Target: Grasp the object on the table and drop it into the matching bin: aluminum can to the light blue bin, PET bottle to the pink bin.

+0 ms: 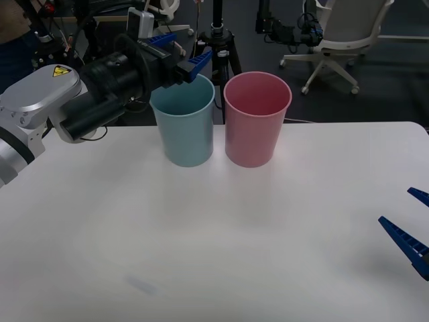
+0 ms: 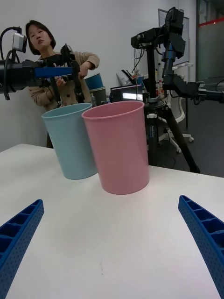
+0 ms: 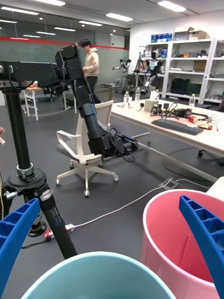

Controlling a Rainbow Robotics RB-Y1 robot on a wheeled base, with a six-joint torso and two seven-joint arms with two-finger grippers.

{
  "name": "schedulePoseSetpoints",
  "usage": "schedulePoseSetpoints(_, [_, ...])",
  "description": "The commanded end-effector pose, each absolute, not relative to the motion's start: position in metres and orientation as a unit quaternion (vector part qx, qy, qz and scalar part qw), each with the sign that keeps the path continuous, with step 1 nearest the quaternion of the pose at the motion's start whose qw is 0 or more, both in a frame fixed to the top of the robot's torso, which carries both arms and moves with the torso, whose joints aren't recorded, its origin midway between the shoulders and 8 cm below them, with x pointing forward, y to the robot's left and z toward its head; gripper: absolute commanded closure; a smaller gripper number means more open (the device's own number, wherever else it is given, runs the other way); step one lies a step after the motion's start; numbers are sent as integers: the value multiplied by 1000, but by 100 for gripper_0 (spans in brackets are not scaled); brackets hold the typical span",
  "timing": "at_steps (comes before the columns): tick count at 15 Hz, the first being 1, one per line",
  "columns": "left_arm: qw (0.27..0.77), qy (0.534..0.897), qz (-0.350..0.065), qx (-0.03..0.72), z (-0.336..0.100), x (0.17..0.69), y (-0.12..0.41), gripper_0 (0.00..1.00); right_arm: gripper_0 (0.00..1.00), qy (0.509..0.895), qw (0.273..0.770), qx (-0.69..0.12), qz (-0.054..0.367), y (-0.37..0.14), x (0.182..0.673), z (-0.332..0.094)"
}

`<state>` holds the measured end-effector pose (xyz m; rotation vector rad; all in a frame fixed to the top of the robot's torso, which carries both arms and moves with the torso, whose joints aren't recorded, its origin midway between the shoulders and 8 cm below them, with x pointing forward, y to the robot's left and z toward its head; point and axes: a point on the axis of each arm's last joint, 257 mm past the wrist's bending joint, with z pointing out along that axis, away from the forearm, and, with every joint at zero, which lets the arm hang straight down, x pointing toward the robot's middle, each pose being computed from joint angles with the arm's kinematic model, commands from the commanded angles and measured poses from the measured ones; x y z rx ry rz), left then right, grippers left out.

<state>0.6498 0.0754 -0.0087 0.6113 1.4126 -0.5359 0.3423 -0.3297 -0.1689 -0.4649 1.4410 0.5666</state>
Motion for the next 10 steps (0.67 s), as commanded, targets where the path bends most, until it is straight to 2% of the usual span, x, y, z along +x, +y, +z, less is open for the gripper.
schedulePoseSetpoints(1, [685, 628, -246, 276, -7, 647, 73, 0, 0, 645, 691, -208, 253, -330, 342, -169])
schedulePoseSetpoints(6, [679, 621, -255, 298, -4, 633, 80, 0, 0, 645, 691, -208, 253, -330, 342, -169])
schedulePoseSetpoints(10, [673, 619, -262, 308, -7, 596, 103, 0, 0, 645, 691, -208, 253, -330, 342, -169])
